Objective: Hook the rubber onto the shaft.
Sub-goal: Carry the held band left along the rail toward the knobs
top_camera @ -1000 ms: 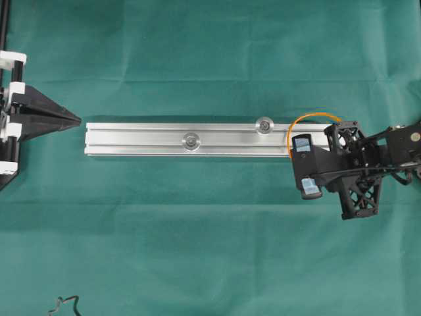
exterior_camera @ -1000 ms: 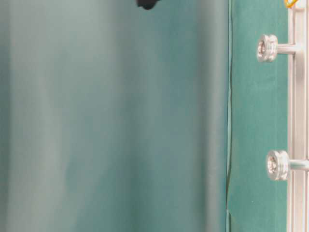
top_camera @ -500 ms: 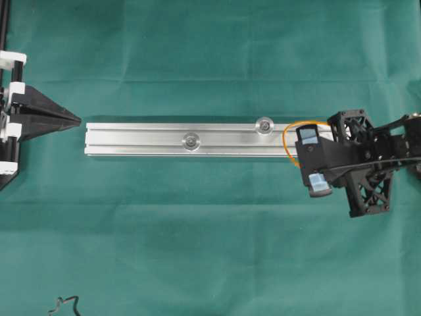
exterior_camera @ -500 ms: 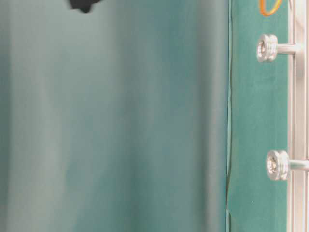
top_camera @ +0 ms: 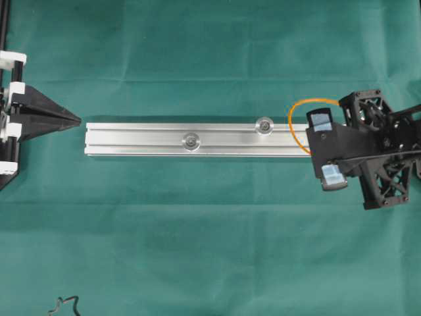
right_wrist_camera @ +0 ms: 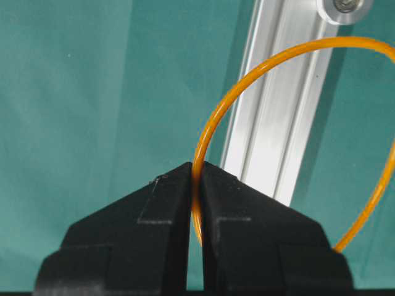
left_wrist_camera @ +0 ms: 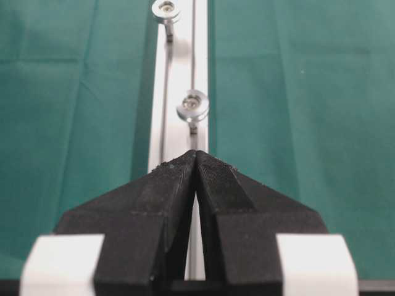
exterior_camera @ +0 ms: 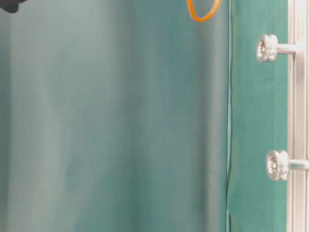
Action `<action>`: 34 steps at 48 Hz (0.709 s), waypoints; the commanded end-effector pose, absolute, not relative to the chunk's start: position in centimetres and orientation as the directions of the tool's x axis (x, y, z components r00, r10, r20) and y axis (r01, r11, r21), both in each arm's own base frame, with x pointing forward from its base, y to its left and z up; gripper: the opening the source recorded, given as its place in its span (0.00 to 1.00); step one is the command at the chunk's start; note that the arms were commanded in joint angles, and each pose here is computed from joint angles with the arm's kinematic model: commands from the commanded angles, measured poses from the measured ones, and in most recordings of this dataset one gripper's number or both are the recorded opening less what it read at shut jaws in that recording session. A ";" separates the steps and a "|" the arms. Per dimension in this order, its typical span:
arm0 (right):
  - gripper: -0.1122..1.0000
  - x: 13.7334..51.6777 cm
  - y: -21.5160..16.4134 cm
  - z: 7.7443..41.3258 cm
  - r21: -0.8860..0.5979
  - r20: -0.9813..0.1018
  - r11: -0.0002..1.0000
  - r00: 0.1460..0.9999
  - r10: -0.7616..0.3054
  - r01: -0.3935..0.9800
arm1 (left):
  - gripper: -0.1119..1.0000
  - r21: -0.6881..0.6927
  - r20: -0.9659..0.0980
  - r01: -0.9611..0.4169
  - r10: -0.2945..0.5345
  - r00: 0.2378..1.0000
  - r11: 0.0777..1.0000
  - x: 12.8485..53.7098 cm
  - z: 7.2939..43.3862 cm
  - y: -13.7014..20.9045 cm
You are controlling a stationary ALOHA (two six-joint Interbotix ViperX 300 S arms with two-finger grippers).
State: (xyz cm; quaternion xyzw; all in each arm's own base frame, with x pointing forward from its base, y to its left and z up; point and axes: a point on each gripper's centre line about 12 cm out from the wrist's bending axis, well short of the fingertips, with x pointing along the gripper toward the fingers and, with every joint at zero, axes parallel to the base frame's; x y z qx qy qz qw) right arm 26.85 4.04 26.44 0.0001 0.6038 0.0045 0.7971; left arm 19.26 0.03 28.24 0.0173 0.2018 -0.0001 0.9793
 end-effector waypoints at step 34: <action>0.15 26.9 3.8 28.6 -0.006 -0.950 1.000 0.311 -0.004 -0.008 | 0.10 0.037 -0.367 0.009 0.005 0.930 0.999 19.6 29.4 0.0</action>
